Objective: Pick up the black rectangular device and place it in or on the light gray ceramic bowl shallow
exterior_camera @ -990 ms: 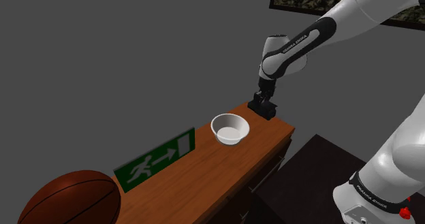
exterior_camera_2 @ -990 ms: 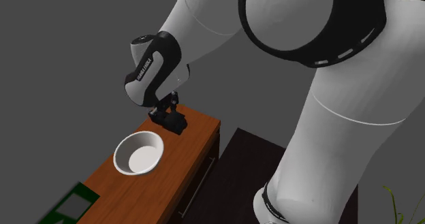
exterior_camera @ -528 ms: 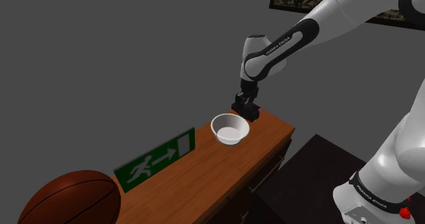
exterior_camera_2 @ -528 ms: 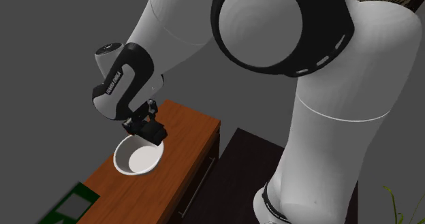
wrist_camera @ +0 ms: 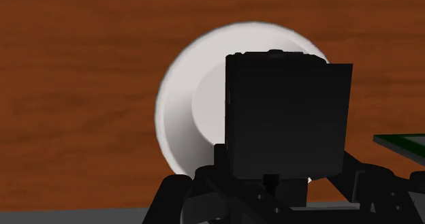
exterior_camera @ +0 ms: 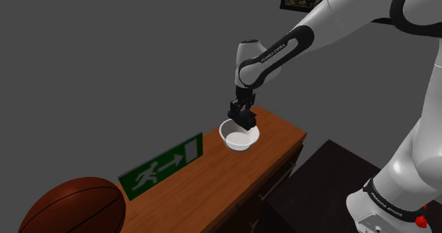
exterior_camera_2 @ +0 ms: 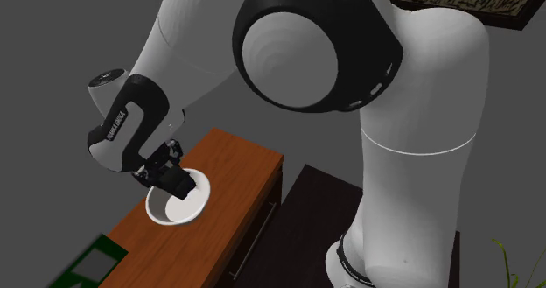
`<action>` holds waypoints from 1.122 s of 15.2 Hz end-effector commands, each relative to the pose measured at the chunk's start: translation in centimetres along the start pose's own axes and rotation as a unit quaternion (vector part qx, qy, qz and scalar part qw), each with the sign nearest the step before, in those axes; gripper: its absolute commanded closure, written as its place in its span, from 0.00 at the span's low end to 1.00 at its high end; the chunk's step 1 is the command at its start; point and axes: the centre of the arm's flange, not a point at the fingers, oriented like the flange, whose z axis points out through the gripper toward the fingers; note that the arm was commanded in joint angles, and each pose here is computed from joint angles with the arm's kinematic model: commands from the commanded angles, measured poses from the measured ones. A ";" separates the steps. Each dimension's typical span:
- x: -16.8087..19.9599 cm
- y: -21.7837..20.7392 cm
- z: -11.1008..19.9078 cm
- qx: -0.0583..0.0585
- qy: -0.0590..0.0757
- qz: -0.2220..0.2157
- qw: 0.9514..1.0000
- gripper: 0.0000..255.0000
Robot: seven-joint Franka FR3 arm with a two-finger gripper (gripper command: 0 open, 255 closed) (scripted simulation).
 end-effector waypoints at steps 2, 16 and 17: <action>0.1 -0.1 1.5 0.000 0.000 0.000 1.000 1.00; 0.2 -0.1 6.1 0.000 0.000 0.000 1.000 1.00; 0.2 -0.1 6.1 0.000 0.000 0.000 1.000 1.00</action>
